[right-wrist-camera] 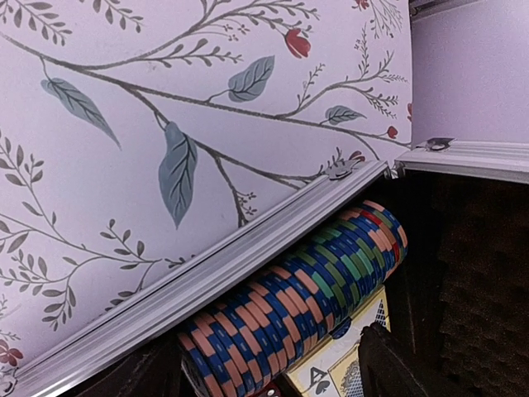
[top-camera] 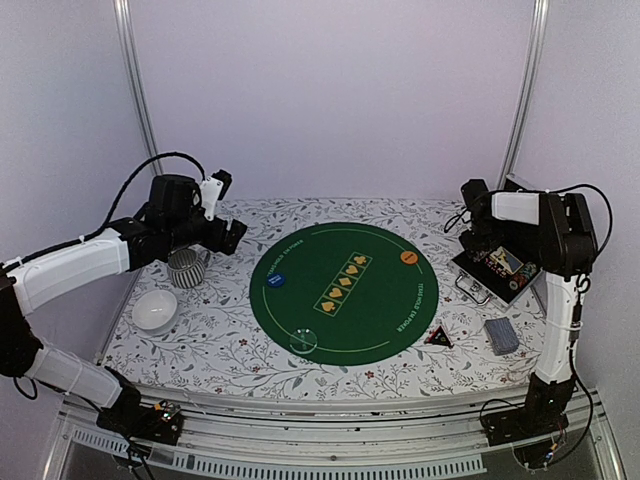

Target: Distribute texas hold em gaming equipment

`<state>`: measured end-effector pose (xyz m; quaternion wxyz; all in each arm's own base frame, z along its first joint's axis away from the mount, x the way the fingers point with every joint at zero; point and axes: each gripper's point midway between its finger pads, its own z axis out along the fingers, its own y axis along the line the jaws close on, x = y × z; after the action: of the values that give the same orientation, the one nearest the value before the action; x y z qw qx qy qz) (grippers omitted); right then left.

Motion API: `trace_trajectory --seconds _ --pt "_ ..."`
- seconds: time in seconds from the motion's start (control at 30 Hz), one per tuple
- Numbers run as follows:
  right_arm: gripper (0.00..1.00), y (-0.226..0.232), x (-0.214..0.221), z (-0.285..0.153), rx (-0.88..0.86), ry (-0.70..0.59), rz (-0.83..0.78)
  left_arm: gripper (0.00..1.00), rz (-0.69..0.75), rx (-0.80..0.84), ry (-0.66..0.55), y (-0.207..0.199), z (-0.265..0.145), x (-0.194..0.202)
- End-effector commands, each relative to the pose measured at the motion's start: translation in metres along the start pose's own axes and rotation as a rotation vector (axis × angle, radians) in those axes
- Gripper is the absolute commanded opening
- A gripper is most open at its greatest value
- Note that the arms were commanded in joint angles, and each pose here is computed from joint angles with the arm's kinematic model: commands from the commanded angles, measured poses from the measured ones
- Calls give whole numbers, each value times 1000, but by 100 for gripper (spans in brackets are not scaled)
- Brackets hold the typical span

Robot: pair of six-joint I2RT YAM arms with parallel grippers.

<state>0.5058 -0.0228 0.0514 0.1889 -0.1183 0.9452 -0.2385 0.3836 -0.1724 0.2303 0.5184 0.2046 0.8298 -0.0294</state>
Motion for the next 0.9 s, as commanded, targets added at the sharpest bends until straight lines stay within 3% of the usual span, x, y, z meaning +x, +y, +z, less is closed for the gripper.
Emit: trace_trajectory --seconds 0.0,0.13,0.23,0.7,0.87 --pt "77 6 4 18 40 17 -22 98 3 3 -8 3 0 1" --pt "77 7 6 21 54 27 -37 98 3 12 -7 1 0 1" --pt "65 4 6 18 80 28 -33 98 3 14 -8 1 0 1" --pt "39 4 4 -2 63 6 25 98 2 23 -21 0 -4 -2" --pt "42 8 12 -1 52 38 33 98 3 30 -23 -1 -4 -2"
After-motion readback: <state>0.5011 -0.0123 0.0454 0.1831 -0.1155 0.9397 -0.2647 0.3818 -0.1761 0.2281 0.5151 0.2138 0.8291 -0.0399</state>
